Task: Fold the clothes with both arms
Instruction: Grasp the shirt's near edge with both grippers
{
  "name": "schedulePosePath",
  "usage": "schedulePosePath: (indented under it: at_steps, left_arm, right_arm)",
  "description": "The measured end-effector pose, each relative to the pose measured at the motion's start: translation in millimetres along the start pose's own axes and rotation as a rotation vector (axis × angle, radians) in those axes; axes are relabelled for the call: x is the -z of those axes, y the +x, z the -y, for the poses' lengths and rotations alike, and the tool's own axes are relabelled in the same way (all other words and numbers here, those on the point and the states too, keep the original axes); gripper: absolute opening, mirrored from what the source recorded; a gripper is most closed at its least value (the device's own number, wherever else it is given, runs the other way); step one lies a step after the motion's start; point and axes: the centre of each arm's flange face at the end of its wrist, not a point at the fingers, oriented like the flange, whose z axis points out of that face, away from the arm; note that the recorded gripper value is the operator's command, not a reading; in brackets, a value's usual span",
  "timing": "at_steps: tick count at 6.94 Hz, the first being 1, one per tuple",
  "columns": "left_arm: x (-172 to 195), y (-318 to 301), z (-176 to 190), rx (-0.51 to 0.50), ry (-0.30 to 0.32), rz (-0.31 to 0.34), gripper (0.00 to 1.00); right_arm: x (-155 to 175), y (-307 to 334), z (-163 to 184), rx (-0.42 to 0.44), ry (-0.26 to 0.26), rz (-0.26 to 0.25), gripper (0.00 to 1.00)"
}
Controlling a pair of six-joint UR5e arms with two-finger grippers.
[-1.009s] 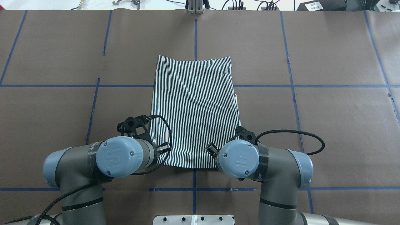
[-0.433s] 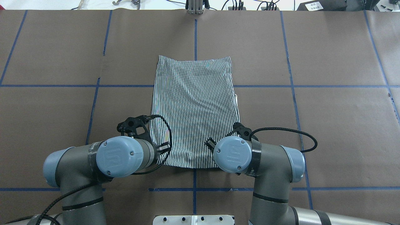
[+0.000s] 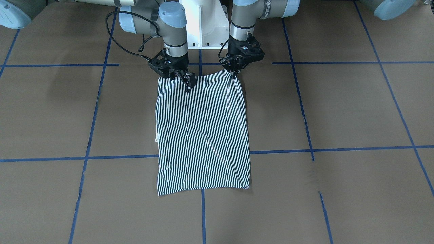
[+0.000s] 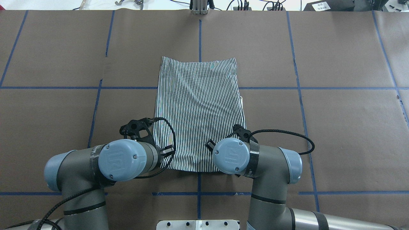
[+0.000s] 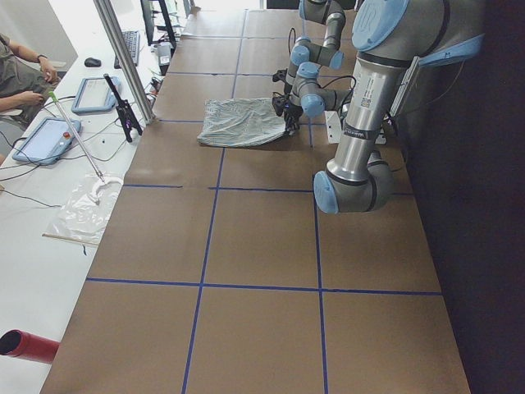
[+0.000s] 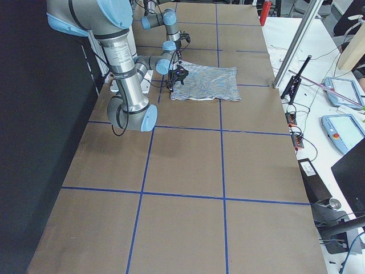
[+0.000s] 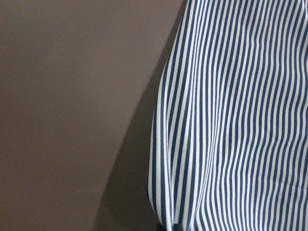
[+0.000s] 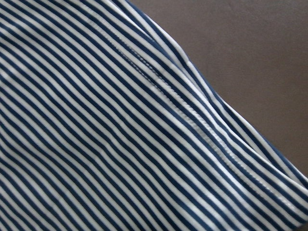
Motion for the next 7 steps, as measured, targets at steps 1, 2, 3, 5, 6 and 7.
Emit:
schedulePosePath:
  at_steps: [1, 2, 3, 5, 6, 7]
  left_arm:
    - [0.0, 0.0, 0.0, 0.0, 0.0, 0.0, 0.0]
    - [0.0, 0.0, 0.0, 0.0, 0.0, 0.0, 0.0]
    - [0.0, 0.0, 0.0, 0.0, 0.0, 0.0, 0.0]
    - [0.0, 0.0, 0.0, 0.0, 0.0, 0.0, 0.0]
    - [0.0, 0.0, 0.0, 0.0, 0.0, 0.0, 0.0]
    - [-0.3, -0.1, -0.1, 0.0, 0.0, 0.001, 0.0]
  right_arm:
    - [-2.6, 0.7, 0.2, -0.001, 0.002, -0.005, 1.0]
    - [-3.6, 2.1, 0.6, -0.002, 0.004, -0.014, 1.0]
    - [-1.5, 3.0, 0.8, -0.004, 0.008, -0.025, 1.0]
    - [7.7, 5.0, 1.5, -0.007, 0.018, -0.046, 1.0]
    - [8.2, 7.3, 1.0, -0.006, 0.021, -0.054, 1.0]
    - [6.0, 10.3, -0.3, -0.003, 0.023, -0.062, 0.95]
